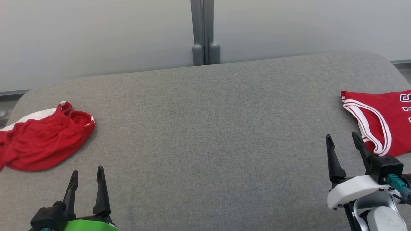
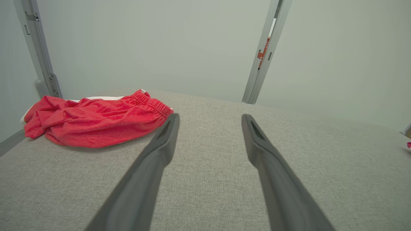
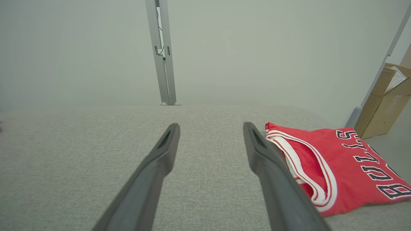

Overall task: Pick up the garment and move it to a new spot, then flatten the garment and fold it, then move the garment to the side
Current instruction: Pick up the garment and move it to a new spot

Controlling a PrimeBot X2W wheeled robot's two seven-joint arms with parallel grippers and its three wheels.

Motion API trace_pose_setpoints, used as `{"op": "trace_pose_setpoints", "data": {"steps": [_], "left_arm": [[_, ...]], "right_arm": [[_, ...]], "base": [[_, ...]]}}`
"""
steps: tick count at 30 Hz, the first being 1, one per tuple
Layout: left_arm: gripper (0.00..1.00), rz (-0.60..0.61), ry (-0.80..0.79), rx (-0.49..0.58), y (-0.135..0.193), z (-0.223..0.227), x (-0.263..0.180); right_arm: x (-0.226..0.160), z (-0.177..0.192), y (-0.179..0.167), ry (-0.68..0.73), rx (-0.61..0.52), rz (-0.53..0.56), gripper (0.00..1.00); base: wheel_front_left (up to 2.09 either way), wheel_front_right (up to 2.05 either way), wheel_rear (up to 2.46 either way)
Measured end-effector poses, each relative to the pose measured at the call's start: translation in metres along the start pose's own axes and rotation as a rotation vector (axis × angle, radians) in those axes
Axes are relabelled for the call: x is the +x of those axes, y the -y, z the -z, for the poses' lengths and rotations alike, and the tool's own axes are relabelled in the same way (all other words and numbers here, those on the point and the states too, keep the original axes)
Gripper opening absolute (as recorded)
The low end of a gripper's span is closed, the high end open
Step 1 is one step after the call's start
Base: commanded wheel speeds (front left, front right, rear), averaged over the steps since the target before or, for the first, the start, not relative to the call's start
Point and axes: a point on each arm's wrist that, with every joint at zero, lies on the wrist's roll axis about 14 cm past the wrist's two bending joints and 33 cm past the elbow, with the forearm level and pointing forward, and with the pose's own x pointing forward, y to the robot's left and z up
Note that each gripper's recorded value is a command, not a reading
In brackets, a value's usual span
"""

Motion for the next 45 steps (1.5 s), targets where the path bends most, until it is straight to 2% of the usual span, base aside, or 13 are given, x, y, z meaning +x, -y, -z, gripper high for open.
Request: {"op": "trace_pose_setpoints", "data": {"steps": [14,23,28,38,45], "left_arm": [[1.00,-0.031,0.011,0.001,-0.009,-0.004,-0.008],[1.00,-0.095,0.034,0.012,-0.028,-0.011,-0.022],[1.00,-0.155,0.046,0.017,-0.046,-0.016,-0.038],[1.00,-0.305,0.065,0.028,-0.086,-0.023,-0.081],[1.00,-0.397,0.092,0.028,-0.106,-0.030,-0.110]], "right_arm": [[0.008,0.004,-0.018,-0.016,0.016,-0.050,1.00],[0.019,0.009,-0.039,-0.031,0.010,-0.121,1.00],[0.029,0.010,-0.068,-0.032,0.025,-0.199,1.00],[0.046,0.015,-0.146,-0.042,0.058,-0.410,1.00],[0.046,0.019,-0.194,-0.050,0.090,-0.531,1.00]], "base": [[0.00,0.00,0.00],[0.00,0.00,0.00],[0.00,0.00,0.00],[0.00,0.00,0.00],[0.00,0.00,0.00]]}}
